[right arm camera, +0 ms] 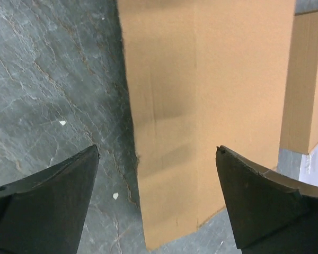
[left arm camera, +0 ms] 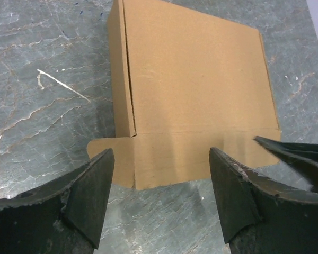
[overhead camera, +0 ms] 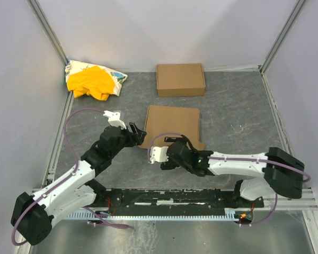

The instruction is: Fold the paper box

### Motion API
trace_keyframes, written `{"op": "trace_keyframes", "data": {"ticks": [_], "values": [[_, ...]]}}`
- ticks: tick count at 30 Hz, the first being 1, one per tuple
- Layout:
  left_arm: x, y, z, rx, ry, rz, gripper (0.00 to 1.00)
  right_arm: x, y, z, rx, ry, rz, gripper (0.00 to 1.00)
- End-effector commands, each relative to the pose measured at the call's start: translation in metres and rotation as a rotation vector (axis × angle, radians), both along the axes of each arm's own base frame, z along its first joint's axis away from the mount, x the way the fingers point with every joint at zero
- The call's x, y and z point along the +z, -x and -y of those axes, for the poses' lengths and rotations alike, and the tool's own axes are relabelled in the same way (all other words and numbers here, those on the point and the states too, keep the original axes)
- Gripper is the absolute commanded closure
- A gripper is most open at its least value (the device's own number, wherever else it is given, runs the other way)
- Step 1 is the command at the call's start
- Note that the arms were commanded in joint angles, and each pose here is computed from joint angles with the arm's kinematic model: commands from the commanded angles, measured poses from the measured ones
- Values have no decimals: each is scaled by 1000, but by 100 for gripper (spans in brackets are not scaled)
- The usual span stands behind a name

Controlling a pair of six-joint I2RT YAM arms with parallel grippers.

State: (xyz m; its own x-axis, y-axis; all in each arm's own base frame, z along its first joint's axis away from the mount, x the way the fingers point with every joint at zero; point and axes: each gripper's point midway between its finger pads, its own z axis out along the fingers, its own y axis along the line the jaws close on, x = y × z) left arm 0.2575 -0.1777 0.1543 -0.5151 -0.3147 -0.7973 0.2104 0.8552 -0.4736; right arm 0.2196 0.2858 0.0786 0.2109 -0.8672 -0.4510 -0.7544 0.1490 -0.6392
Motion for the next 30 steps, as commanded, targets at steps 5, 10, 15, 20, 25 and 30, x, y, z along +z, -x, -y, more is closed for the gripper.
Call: {"op": "trace_keyframes", "data": {"ticks": [5,10,15,20,25,30], "values": [[-2,-20,-7,103,61,106,14,111,10,27,-304,-496,-66,0],[-16,-22,3,53,66,132,13,120,-4,82,-710,-738,-180,0],[-17,-28,16,-7,35,129,12,78,-14,98,-989,-756,-435,0],[-18,-27,26,-67,6,90,9,57,-18,103,-1099,-820,-539,1],[-18,-26,31,-92,20,91,9,35,-16,109,-1168,-785,-585,1],[-32,-29,40,-131,-30,26,9,13,-14,106,-1196,-728,-628,1]]}}
